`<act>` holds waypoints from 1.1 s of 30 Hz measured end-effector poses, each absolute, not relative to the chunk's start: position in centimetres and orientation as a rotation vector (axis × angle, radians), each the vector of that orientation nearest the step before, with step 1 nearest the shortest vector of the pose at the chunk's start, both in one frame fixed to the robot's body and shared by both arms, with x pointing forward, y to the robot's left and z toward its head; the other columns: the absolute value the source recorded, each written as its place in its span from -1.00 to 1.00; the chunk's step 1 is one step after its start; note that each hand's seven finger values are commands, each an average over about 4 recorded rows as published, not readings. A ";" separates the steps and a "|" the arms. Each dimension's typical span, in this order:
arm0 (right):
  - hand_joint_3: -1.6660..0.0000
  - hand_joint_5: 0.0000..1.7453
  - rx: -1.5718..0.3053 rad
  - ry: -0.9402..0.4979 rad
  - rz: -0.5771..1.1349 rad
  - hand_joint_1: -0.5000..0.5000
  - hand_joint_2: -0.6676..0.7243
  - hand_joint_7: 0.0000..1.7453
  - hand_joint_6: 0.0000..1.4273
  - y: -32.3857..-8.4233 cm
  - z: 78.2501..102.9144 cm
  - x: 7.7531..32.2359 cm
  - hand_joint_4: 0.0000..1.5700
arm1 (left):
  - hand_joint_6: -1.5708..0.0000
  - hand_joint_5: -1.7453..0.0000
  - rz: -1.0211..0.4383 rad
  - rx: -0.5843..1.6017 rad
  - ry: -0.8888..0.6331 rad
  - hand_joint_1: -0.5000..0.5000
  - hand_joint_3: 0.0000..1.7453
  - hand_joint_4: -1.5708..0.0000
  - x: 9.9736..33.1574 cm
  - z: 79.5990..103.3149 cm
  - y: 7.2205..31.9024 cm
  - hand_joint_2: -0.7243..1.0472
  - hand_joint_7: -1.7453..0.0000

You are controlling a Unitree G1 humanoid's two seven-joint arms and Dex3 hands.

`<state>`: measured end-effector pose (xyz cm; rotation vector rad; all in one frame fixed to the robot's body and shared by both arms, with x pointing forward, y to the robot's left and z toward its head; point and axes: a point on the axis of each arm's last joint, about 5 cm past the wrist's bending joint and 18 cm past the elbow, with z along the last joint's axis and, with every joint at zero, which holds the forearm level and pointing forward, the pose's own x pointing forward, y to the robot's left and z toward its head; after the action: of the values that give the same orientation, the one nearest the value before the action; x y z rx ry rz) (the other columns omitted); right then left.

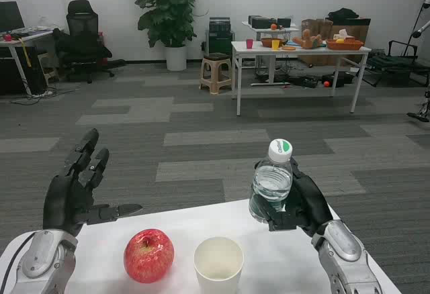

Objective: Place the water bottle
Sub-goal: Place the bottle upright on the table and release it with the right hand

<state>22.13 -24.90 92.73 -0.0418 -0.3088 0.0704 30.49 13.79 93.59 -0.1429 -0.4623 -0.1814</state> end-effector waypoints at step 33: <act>-0.90 0.78 -0.185 -0.189 -0.019 -0.92 -0.93 0.76 -0.68 -27.2 91.6 19.9 -0.60 | 0.69 1.00 -0.134 -0.216 -0.468 -1.00 -0.90 0.67 29.5 92.9 13.9 0.10 1.00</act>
<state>19.94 -27.15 91.61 -0.1850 -0.1894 -0.0185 29.46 13.87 92.86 -0.2156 -0.4676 -0.1340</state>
